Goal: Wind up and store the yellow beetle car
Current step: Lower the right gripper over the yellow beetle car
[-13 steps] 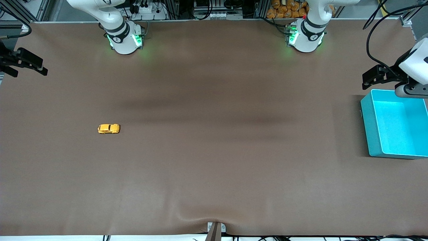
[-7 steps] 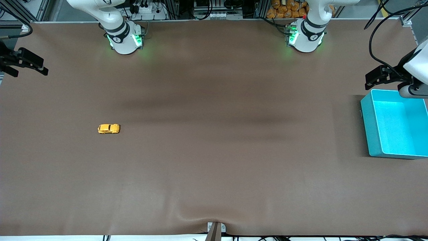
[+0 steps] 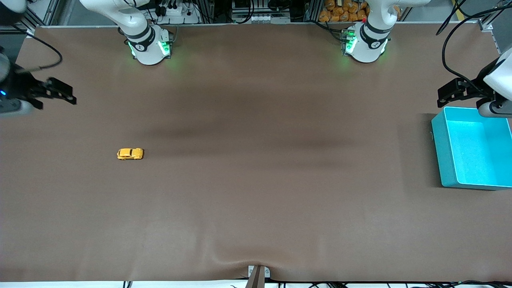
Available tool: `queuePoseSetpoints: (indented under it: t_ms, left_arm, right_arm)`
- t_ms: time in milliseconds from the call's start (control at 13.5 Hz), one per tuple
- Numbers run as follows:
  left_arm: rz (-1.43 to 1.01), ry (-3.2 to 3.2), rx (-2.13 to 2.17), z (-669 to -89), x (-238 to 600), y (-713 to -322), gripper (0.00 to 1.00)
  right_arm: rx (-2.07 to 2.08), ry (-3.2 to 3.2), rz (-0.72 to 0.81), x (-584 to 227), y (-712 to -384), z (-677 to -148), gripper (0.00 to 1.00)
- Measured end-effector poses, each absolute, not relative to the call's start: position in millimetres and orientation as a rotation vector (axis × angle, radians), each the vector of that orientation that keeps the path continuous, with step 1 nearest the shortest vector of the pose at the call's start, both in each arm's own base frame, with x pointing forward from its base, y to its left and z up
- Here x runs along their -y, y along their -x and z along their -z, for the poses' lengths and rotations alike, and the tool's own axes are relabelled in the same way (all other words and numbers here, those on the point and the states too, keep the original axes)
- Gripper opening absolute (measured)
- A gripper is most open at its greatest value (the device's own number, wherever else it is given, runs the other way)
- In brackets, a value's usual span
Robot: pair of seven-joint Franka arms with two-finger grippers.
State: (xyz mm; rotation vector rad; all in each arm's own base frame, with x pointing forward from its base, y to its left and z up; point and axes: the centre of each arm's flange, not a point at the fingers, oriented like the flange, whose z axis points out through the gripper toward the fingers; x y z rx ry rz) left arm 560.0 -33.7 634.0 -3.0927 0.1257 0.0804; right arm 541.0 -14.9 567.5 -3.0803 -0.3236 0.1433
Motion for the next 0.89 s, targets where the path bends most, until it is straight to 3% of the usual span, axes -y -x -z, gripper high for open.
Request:
queuePoseSetpoints:
  t_ms: [445,890]
  left_arm:
    - [-0.081,3.093,-0.119,-634,31,-560,1.00]
    - [-0.082,3.093,-0.119,-634,31,-560,1.00]
  right_arm:
    - [0.794,2.996,-0.104,15,-540,-438,1.00]
    - [1.348,2.837,-0.105,10,-542,-382,1.00]
